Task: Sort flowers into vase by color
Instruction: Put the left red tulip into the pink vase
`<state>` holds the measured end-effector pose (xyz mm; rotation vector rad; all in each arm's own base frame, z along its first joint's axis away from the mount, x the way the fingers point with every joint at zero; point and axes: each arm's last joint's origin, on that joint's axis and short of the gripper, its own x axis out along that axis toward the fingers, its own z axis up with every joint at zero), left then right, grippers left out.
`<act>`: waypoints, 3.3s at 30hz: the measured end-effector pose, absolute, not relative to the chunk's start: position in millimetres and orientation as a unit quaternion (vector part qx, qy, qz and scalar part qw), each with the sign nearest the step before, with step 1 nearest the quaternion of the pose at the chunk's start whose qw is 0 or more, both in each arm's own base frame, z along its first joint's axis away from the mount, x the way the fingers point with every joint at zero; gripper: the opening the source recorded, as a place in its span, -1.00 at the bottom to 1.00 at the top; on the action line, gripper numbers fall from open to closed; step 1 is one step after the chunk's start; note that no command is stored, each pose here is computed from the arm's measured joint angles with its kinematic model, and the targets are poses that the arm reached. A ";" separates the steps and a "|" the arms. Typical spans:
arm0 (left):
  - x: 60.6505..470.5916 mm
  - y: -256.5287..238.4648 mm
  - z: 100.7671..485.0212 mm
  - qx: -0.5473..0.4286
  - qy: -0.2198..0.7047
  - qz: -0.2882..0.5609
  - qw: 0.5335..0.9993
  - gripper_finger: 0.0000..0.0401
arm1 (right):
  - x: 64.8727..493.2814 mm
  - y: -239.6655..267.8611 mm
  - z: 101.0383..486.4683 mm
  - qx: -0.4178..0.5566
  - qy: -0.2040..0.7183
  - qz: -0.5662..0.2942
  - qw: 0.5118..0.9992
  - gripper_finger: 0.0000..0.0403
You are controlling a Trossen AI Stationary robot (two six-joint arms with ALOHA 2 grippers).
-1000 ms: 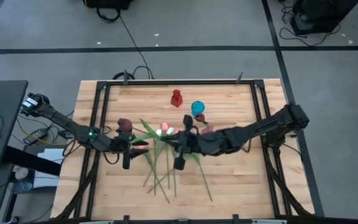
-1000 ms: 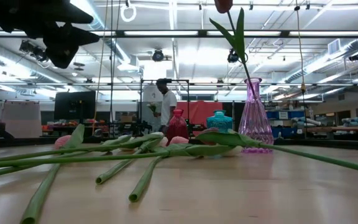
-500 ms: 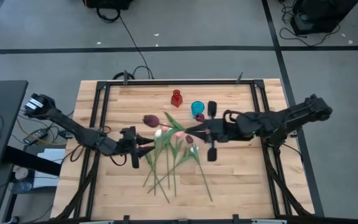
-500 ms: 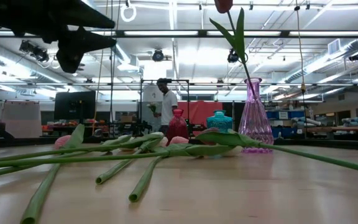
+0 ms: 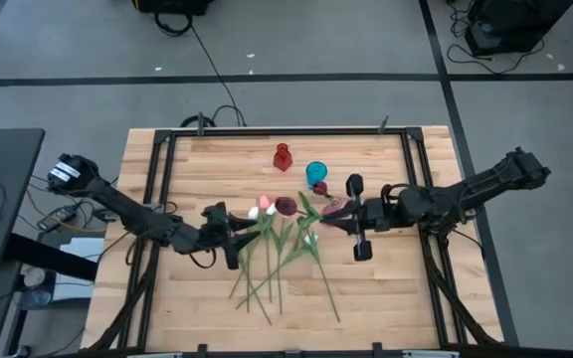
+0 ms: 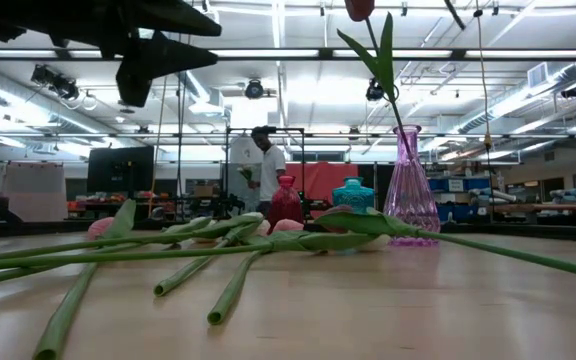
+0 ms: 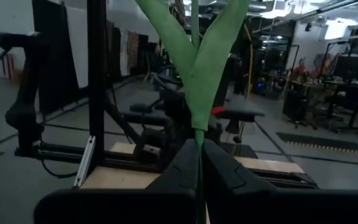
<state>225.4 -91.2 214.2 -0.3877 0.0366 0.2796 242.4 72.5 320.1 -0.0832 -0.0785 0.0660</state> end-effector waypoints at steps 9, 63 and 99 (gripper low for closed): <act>260.7 -110.3 202.2 -0.167 0.057 0.123 0.977 -0.14 | 263.1 91.7 280.7 -0.041 -0.001 0.007 0.999 -0.92; 368.6 -133.1 232.3 -0.094 -0.008 0.089 0.992 -0.53 | 294.2 132.3 244.7 -0.043 -0.135 -0.044 0.989 -0.92; 348.4 -132.1 209.3 -0.130 0.227 0.018 0.965 -0.99 | 263.0 129.7 270.5 -0.036 -0.036 -0.080 0.996 -0.42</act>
